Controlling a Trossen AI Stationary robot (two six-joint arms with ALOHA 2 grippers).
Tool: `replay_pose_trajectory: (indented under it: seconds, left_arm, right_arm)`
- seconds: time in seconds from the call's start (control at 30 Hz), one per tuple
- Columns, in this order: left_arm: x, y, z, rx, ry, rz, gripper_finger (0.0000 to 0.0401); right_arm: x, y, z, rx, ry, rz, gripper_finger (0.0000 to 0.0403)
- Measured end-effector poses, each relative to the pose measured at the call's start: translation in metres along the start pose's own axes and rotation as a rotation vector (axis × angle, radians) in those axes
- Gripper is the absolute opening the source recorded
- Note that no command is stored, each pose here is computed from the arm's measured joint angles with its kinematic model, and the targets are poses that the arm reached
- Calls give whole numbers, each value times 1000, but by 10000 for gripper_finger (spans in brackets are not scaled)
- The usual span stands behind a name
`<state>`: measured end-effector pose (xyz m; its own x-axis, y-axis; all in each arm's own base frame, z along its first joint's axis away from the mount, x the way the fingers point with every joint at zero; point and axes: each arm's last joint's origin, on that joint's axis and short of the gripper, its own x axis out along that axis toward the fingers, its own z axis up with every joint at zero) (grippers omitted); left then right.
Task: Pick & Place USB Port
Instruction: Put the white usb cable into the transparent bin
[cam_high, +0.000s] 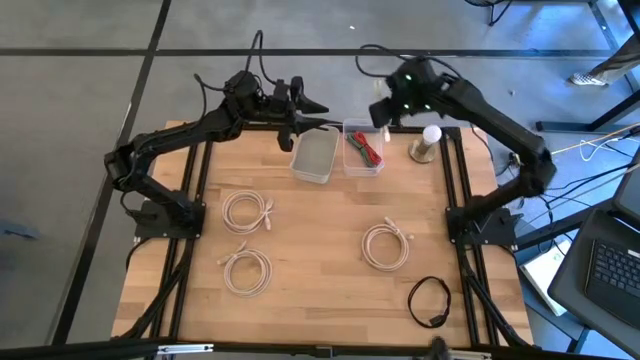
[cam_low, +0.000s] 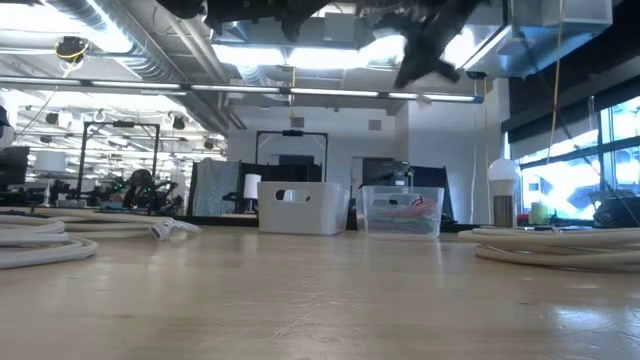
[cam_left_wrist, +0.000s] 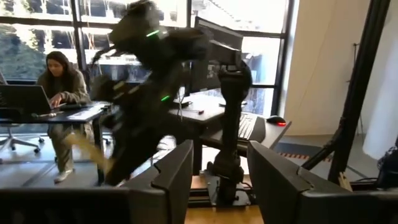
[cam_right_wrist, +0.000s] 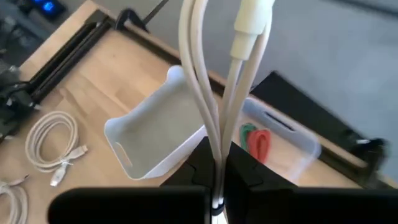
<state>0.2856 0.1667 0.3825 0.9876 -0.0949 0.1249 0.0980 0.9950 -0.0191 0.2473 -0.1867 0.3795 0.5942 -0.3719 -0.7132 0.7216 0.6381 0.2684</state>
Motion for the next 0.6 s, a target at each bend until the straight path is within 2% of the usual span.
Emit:
replay_pose_trajectory:
  seconds: [0.13,0.3,0.6]
  left_arm:
    - [-5,0,6,13,-15,8,144]
    - [-13,-2,15,33,-36,19,144]
    - [-19,2,18,37,-37,43,141]
  right_arm:
    - [46,-22,7,42,97,41,11]
    - [96,-37,0,71,234,44,11]
    - [148,-40,-16,23,335,-33,11]
